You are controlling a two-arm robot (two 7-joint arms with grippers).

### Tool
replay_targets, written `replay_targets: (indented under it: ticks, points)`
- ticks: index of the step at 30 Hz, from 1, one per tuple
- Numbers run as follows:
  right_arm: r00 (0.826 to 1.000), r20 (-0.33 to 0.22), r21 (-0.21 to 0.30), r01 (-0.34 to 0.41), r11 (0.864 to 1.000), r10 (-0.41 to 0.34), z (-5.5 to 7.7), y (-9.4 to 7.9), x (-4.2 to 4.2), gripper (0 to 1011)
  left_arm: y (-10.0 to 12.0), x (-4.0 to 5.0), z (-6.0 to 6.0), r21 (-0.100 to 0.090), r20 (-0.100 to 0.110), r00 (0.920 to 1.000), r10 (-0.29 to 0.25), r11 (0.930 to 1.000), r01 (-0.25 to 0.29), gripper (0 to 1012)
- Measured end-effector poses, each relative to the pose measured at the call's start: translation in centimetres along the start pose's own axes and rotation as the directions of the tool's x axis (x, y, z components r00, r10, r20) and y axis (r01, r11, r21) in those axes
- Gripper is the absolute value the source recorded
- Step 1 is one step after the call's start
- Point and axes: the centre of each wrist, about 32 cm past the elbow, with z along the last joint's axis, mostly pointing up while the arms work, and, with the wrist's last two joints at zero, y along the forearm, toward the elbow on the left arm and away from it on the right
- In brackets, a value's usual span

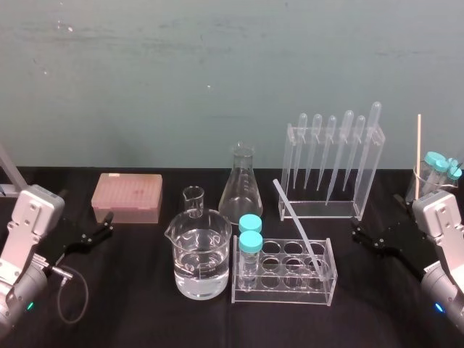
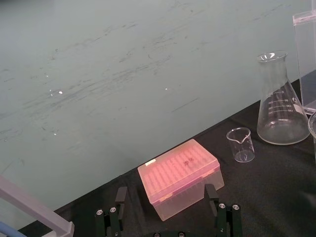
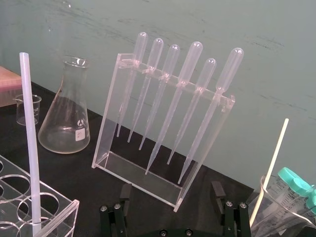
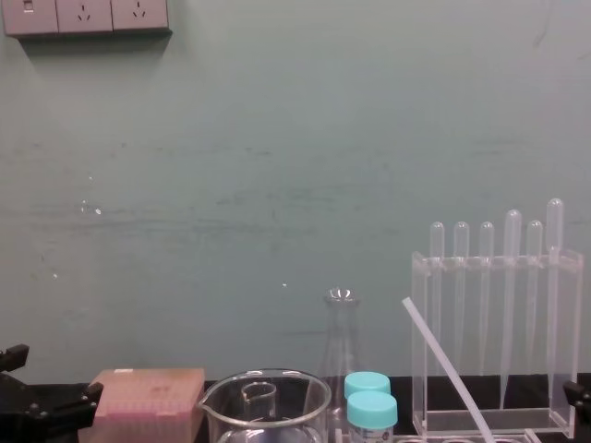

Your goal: Pick up the stirring rod with one hand, then place it down.

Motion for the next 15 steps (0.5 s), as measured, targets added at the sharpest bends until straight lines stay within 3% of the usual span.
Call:
replay_targets:
  ticks: [5, 8, 11, 15]
  points:
    - [1.0, -0.001, 0.005, 0.003, 1.0, -0.003, 0.0, 0.0, 0.04, 1000, 0.0, 0.0, 0.0, 0.0, 0.0, 1.0, 0.0, 1.0, 0.0, 1000]
    - [1.0, -0.018, 0.04, 0.024, 0.999, -0.023, 0.0, 0.0, 0.22, 1002, 0.0, 0.0, 0.0, 0.0, 0.0, 1.0, 0.0, 1.0, 0.0, 1000]
    - [0.994, -0.066, 0.134, 0.092, 0.987, -0.083, 0.1, 0.0, 0.64, 1002, 0.0, 0.0, 0.0, 0.0, 0.0, 1.0, 0.0, 1.0, 0.0, 1000]
    - [0.99, -0.075, 0.229, 0.13, 0.965, -0.116, 0.5, 0.4, 1.05, 1000, 0.0, 0.0, 0.0, 0.0, 0.0, 1.0, 0.0, 1.0, 0.0, 1000]
